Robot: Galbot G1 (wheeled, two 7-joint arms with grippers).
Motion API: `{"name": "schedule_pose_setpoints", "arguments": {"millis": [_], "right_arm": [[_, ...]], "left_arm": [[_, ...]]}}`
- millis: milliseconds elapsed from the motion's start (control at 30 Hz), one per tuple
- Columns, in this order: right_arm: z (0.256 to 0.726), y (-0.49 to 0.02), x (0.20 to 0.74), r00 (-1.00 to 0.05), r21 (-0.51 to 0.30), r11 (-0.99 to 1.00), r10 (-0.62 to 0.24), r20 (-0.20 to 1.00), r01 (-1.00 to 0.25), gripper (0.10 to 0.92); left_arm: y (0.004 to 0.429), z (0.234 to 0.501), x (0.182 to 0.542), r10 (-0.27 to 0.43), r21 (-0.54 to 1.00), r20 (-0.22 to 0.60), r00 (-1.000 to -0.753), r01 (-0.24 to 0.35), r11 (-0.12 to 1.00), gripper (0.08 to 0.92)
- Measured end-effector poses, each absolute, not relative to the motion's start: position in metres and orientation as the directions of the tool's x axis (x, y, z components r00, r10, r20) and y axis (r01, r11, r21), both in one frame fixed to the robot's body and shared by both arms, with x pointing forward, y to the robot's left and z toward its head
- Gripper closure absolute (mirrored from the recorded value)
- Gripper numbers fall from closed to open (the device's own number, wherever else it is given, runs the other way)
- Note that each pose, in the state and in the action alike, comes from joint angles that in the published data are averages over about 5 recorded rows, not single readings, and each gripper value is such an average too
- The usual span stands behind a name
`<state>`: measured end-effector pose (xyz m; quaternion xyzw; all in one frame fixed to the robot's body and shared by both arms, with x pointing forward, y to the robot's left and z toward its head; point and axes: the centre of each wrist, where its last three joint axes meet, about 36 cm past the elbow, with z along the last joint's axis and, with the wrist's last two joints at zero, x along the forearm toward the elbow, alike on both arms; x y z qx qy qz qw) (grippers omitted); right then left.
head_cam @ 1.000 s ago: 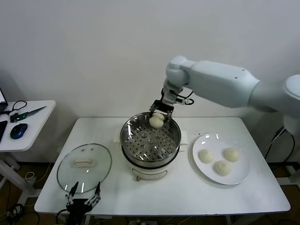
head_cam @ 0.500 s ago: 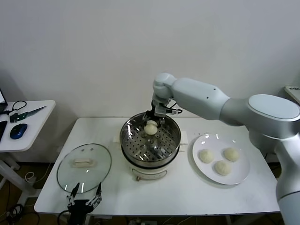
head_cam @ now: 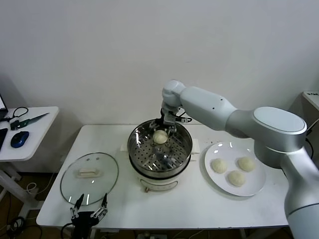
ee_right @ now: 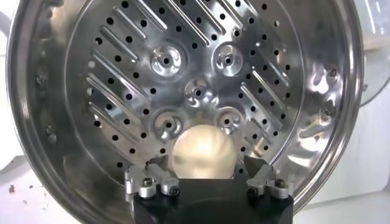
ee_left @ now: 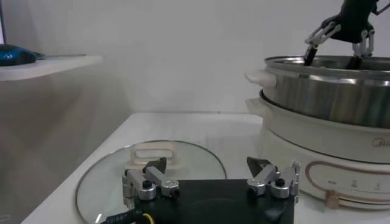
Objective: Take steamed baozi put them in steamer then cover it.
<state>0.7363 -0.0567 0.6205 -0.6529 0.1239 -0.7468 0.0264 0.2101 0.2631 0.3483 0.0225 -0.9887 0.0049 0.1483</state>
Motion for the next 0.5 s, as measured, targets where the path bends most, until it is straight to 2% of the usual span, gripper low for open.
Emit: {"name": "schedule_pose_setpoints", "arguments": {"millis": [167, 367, 500], "right_arm": [[0.664, -0.081, 0.74, -0.148, -0.247, -0.94, -0.217, 0.965, -0.234, 0.199], [0.714, -0.151, 0.741, -0.172, -0.273, -0.807, -0.213, 0.962, -0.524, 0.2], [0.728, -0.211, 0.731, -0.18, -0.26, -0.66, -0.188, 0.965, -0.705, 0.2]], "left_arm": [[0.262, 0.349, 0.21, -0.041, -0.004, 0.294, -0.955, -0.044, 0.999, 0.177], [0.262, 0.35, 0.213, -0.037, -0.007, 0.289, -0.957, -0.041, 0.999, 0.177], [0.262, 0.35, 0.215, -0.036, -0.011, 0.283, -0.959, -0.04, 0.999, 0.177]]}}
